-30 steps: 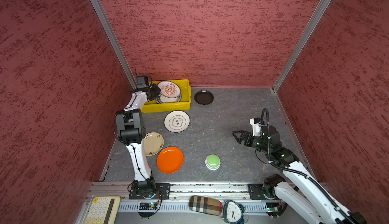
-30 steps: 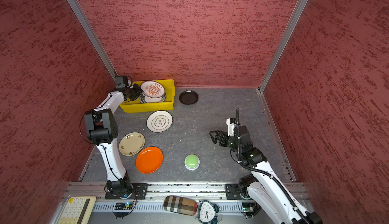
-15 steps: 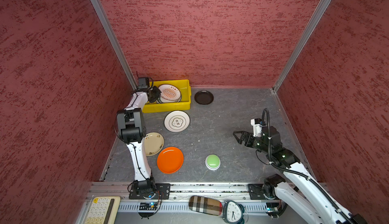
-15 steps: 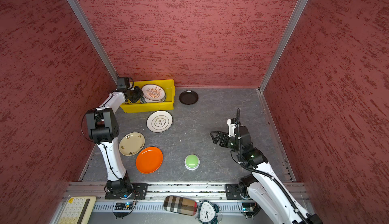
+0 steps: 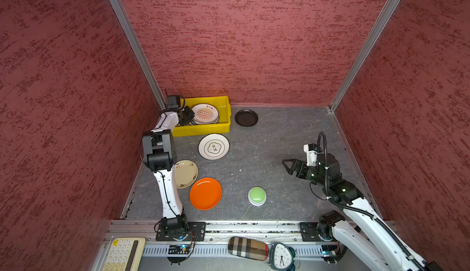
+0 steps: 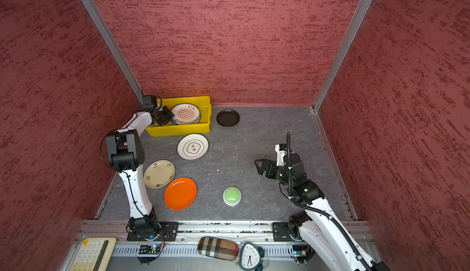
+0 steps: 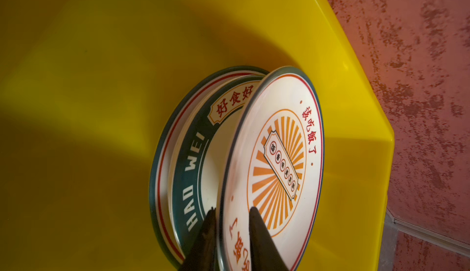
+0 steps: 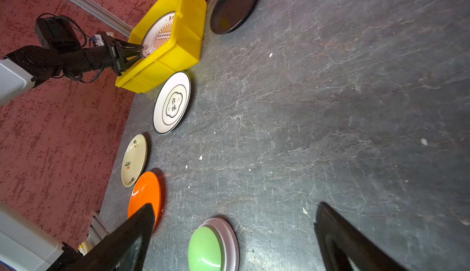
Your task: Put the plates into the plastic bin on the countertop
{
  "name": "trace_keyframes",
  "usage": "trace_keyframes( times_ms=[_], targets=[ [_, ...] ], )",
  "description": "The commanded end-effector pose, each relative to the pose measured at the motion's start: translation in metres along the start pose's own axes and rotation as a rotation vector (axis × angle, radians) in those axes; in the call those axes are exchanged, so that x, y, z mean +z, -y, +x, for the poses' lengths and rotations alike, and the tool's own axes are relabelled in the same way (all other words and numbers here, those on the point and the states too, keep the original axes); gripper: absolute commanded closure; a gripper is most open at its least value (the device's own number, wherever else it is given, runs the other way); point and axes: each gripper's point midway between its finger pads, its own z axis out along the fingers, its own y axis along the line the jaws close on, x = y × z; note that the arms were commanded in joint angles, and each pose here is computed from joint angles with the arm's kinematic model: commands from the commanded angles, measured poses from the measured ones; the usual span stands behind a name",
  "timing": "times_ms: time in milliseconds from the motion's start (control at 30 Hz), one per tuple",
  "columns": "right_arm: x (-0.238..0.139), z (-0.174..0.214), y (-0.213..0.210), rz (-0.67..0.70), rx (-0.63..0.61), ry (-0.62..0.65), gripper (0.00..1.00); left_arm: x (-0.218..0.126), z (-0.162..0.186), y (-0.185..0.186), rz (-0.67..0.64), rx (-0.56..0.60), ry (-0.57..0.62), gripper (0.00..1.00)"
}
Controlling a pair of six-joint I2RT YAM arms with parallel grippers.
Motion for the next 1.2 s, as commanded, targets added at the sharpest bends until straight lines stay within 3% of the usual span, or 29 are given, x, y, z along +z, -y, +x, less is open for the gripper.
trace_keyframes(
  times_ms=[0, 67, 133, 267, 333, 467, 633, 833, 933, 1167],
  targets=[
    [-0.007, -0.011, -0.005, 0.004, -0.016, 0.033, 0.01, -0.009, -0.017, 0.008, 0.016, 0.046, 0.042, 0.69],
    [-0.008, -0.011, -0.005, 0.004, -0.017, 0.033, 0.01, -0.014, -0.019, 0.013, 0.025, 0.061, 0.054, 0.67],
    [-0.008, -0.011, -0.005, 0.004, -0.015, 0.035, 0.01, -0.02, -0.024, 0.016, 0.022, 0.077, 0.072, 0.55],
    [-0.009, -0.012, -0.007, -0.001, -0.014, 0.037, 0.01, -0.031, -0.037, 0.015, -0.01, 0.097, 0.108, 0.56],
    [-0.009, -0.012, -0.007, -0.001, -0.013, 0.04, 0.01, -0.035, -0.039, 0.015, -0.026, 0.105, 0.107, 0.49],
    [-0.009, -0.013, -0.006, -0.001, -0.009, 0.046, 0.01, -0.049, -0.042, 0.012, -0.043, 0.113, 0.135, 0.46],
    [-0.009, -0.013, -0.01, -0.017, -0.004, 0.045, 0.01, -0.094, -0.037, 0.02, 0.011, 0.101, 0.227, 0.43],
    [-0.004, -0.014, -0.016, -0.063, 0.014, 0.046, 0.01, -0.158, 0.015, 0.017, 0.093, 0.071, 0.325, 0.34],
    [-0.001, -0.016, -0.025, -0.112, 0.02, 0.042, 0.01, -0.185, 0.048, 0.011, 0.111, 0.087, 0.358, 0.24],
    [0.016, -0.023, -0.047, -0.223, 0.024, -0.003, 0.01, -0.222, 0.136, -0.01, 0.18, 0.126, 0.317, 0.06]
  ],
)
